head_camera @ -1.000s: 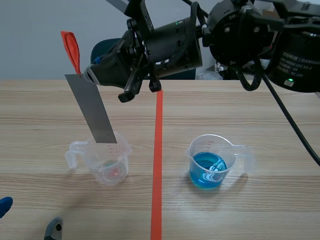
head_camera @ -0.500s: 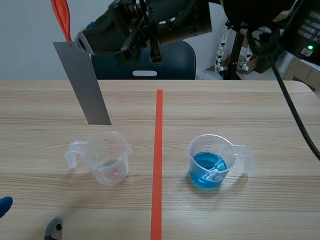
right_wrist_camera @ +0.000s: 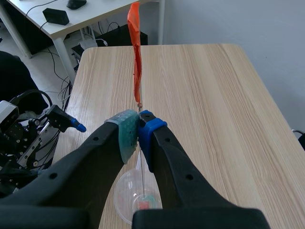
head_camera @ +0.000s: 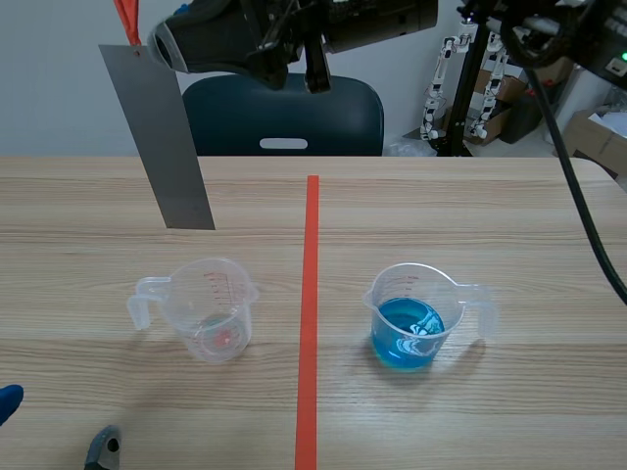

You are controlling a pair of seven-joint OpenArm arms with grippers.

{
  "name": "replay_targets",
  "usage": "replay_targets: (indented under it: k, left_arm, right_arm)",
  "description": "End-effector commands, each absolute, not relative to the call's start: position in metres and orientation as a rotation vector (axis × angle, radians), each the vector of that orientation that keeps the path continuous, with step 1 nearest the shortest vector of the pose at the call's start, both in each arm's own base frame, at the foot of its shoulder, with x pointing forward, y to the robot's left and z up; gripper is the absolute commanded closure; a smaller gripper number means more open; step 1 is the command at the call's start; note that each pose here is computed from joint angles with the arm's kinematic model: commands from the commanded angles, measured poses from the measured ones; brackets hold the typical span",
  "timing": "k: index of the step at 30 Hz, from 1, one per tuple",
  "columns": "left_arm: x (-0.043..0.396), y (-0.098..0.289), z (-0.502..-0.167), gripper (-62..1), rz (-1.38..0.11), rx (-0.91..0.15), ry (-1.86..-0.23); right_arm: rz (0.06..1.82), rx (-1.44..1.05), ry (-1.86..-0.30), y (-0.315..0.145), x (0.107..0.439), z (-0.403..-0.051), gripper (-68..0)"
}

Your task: Do the redox reaction experiment. lift the metal plate out of the left beaker

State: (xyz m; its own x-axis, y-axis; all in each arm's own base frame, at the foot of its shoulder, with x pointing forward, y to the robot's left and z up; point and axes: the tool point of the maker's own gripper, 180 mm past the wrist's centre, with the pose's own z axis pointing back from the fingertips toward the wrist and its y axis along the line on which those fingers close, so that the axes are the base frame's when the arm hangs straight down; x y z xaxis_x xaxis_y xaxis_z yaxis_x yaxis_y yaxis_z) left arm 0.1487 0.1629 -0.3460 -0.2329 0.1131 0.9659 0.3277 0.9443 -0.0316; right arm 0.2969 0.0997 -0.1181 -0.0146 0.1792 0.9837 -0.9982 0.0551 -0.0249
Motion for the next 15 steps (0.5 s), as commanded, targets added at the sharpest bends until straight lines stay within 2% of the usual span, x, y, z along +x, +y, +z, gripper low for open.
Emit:
replay_targets:
  k: [1, 15]
  left_arm:
    - [0.1474, 0.1701, -0.3348, -62.3, -0.214, -0.325, -1.857]
    - [0.1474, 0.1702, -0.3348, -62.3, -0.215, -0.325, -1.857]
  right_arm:
    - [1.269, 1.030, -1.157, 0.1000, 0.2993, -0.1030, -0.7]
    - [1.274, 1.017, -1.143, 0.0995, 0.2994, -0.1061, -0.7]
